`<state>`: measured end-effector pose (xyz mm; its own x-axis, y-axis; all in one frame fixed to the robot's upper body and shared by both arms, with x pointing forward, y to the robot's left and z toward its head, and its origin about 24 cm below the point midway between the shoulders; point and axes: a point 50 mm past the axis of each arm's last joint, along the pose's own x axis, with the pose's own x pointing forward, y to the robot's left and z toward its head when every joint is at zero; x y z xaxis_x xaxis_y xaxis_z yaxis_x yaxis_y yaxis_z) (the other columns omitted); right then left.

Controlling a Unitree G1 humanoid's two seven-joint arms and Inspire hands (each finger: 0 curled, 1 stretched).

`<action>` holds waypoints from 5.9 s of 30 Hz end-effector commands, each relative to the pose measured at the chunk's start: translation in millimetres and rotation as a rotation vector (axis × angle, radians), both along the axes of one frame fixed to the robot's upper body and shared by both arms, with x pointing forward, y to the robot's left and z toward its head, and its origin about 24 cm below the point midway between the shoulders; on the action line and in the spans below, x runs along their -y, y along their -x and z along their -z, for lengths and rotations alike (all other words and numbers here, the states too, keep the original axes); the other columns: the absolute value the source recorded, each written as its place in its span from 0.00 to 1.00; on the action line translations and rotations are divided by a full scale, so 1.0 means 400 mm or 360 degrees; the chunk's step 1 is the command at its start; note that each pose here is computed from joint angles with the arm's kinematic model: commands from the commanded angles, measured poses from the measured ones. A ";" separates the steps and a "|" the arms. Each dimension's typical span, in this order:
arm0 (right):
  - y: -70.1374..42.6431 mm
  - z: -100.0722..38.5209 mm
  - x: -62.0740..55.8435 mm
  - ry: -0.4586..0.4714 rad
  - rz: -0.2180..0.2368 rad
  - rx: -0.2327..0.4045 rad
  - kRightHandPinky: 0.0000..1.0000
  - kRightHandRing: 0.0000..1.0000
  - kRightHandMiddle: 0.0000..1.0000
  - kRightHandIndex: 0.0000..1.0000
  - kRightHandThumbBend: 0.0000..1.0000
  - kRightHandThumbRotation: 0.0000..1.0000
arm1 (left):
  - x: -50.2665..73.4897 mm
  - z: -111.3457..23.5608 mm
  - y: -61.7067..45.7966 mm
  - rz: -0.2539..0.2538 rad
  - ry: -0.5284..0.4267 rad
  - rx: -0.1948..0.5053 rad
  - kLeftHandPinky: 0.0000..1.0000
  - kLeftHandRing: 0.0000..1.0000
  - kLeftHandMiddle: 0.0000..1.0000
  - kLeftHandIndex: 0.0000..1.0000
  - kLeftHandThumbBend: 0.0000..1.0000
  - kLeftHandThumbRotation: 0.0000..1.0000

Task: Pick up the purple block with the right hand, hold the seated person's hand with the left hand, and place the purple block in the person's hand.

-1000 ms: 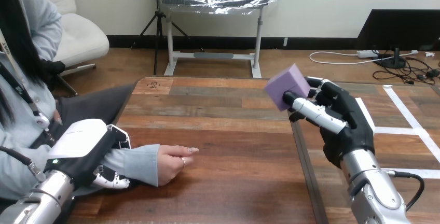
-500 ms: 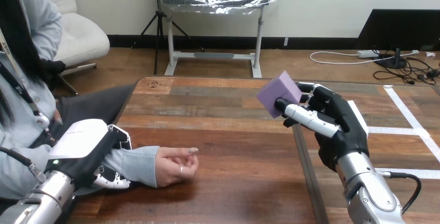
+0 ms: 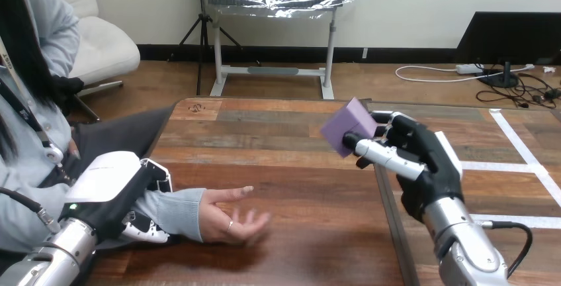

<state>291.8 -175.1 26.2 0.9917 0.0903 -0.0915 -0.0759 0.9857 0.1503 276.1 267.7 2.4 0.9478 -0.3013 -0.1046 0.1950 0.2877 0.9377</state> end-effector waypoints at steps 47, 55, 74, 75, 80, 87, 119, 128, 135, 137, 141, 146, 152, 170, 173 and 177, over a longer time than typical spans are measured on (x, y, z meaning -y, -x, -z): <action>0.006 0.038 -0.119 0.0210 -0.0316 0.0022 0.33 0.38 0.47 0.50 0.72 0.00 | 0.083 -0.128 -0.044 0.0296 0.0191 0.0347 0.17 0.22 0.28 0.30 0.86 0.00; 0.015 0.042 -0.132 0.0256 -0.0353 0.0008 0.33 0.38 0.47 0.50 0.73 0.00 | 0.087 -0.134 -0.046 0.0305 0.0201 0.0355 0.17 0.22 0.29 0.30 0.86 0.00; 0.041 0.037 -0.154 0.0369 -0.0454 0.0031 0.31 0.37 0.46 0.50 0.76 0.00 | 0.099 -0.142 -0.049 0.0330 0.0215 0.0374 0.18 0.23 0.29 0.31 0.86 0.00; 0.042 0.036 -0.154 0.0375 -0.0459 0.0034 0.31 0.36 0.46 0.50 0.76 0.00 | 0.099 -0.142 -0.049 0.0331 0.0217 0.0374 0.18 0.23 0.29 0.31 0.86 0.00; 0.049 0.032 -0.155 0.0399 -0.0486 0.0051 0.31 0.36 0.45 0.50 0.77 0.00 | 0.101 -0.140 -0.050 0.0333 0.0222 0.0375 0.18 0.23 0.29 0.31 0.85 0.00; 0.057 0.028 -0.156 0.0396 -0.0516 0.0052 0.31 0.36 0.45 0.50 0.77 0.00 | 0.104 -0.140 -0.051 0.0340 0.0227 0.0386 0.17 0.23 0.29 0.31 0.85 0.00; 0.062 0.015 -0.158 0.0449 -0.0537 0.0026 0.31 0.36 0.45 0.50 0.77 0.00 | 0.117 -0.132 -0.052 0.0340 0.0254 0.0375 0.17 0.22 0.28 0.30 0.86 0.00; 0.058 0.018 -0.156 0.0437 -0.0521 0.0013 0.31 0.36 0.45 0.50 0.77 0.00 | 0.114 -0.129 -0.048 0.0335 0.0259 0.0374 0.16 0.21 0.28 0.30 0.86 0.00; 0.055 0.018 -0.155 0.0409 -0.0489 0.0000 0.32 0.37 0.46 0.50 0.77 0.00 | 0.113 -0.128 -0.046 0.0334 0.0254 0.0374 0.17 0.22 0.29 0.31 0.87 0.00; 0.054 0.018 -0.155 0.0409 -0.0482 0.0002 0.32 0.37 0.46 0.50 0.77 0.00 | 0.113 -0.128 -0.045 0.0333 0.0250 0.0376 0.18 0.23 0.30 0.32 0.87 0.00; 0.051 0.016 -0.154 0.0418 -0.0470 0.0006 0.33 0.39 0.48 0.52 0.77 0.00 | 0.113 -0.130 -0.043 0.0335 0.0245 0.0386 0.20 0.26 0.33 0.35 0.89 0.02; 0.047 0.014 -0.152 0.0422 -0.0458 -0.0003 0.36 0.45 0.55 0.59 0.81 0.00 | 0.114 -0.133 -0.040 0.0337 0.0251 0.0393 0.28 0.33 0.39 0.42 0.91 0.08; 0.043 0.009 -0.148 0.0520 -0.0436 0.0027 0.51 0.59 0.65 0.69 0.86 0.06 | 0.119 -0.140 -0.033 0.0339 0.0265 0.0422 0.38 0.43 0.49 0.52 0.97 0.14; 0.023 -0.010 -0.119 0.0576 -0.0327 0.0112 0.89 0.90 0.89 0.93 0.91 0.30 | 0.126 -0.136 -0.013 0.0280 0.0285 0.0424 0.78 0.81 0.82 0.85 1.00 0.30; 0.018 -0.014 -0.113 0.0565 -0.0307 0.0134 0.92 0.92 0.91 0.95 0.92 0.32 | 0.126 -0.133 -0.008 0.0275 0.0295 0.0431 0.81 0.84 0.85 0.88 1.00 0.33; 0.011 -0.018 -0.104 0.0566 -0.0272 0.0156 0.93 0.94 0.93 0.97 0.93 0.34 | 0.127 -0.127 -0.003 0.0260 0.0310 0.0434 0.84 0.88 0.89 0.92 1.00 0.37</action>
<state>262.6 -129.6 2.5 0.9476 0.2533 -0.1945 -0.2875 0.9418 -0.1740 272.3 223.1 38.7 0.8819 -0.4568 0.1166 0.0837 0.3950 0.9149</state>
